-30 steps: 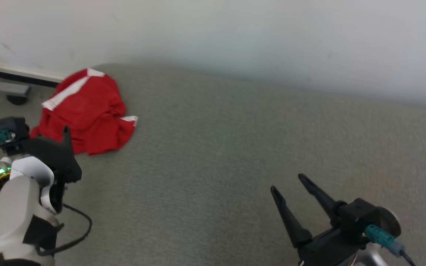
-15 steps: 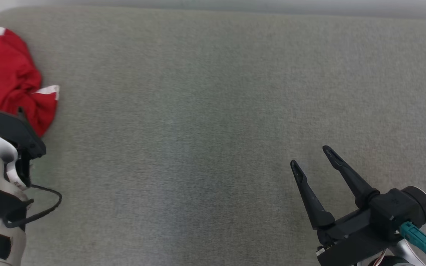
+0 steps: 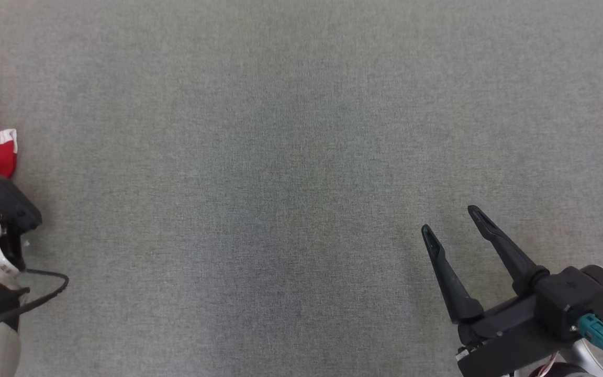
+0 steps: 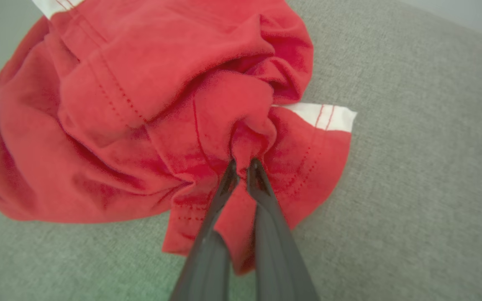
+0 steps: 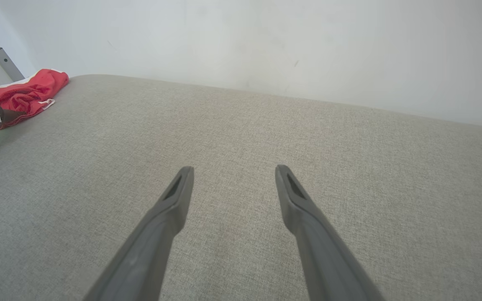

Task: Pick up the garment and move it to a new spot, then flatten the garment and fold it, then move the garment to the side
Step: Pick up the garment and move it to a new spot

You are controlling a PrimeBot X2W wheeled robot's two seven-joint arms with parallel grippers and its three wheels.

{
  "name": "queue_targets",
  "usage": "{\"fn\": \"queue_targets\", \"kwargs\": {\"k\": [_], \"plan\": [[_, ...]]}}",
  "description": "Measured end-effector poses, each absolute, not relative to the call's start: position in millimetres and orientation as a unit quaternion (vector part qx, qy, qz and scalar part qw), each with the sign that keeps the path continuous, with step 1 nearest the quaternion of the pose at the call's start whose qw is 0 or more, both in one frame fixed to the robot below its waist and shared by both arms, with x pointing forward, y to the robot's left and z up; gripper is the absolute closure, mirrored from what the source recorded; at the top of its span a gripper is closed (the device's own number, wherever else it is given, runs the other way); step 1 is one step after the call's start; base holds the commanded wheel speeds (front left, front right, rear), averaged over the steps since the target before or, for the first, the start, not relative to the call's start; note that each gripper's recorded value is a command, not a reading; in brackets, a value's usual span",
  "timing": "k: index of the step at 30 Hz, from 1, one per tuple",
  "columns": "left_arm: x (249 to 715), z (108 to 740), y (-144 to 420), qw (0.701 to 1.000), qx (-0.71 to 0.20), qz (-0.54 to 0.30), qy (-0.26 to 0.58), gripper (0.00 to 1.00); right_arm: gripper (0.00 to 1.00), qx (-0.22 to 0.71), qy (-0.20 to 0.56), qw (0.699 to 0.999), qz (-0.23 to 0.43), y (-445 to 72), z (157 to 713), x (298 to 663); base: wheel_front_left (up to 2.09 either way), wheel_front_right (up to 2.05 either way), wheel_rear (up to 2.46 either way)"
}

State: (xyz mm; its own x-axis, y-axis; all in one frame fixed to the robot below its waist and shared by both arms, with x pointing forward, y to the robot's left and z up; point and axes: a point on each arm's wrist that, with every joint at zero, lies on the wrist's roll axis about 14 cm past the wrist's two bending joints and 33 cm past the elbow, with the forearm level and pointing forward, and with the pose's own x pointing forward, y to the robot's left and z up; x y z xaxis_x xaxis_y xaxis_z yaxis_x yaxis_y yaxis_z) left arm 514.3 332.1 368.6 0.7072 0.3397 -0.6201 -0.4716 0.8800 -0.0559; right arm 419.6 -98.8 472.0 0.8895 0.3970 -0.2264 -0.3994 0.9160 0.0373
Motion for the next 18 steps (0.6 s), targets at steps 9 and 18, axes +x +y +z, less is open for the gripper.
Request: {"fn": "queue_targets", "kwargs": {"k": [9, 18], "plan": [[505, 407, 335, 0.935, -0.078, 0.200, 0.282, 1.00, 0.00, 0.024, 0.083, 0.974, 0.209, -87, 491, 411, 0.00, 0.00, 0.00], [507, 506, 306, 0.979, -0.074, 0.119, 0.145, 1.00, 0.00, 0.036, 0.045, 0.984, 0.170, -106, 517, 380, 0.00, 0.00, 0.00]]}}
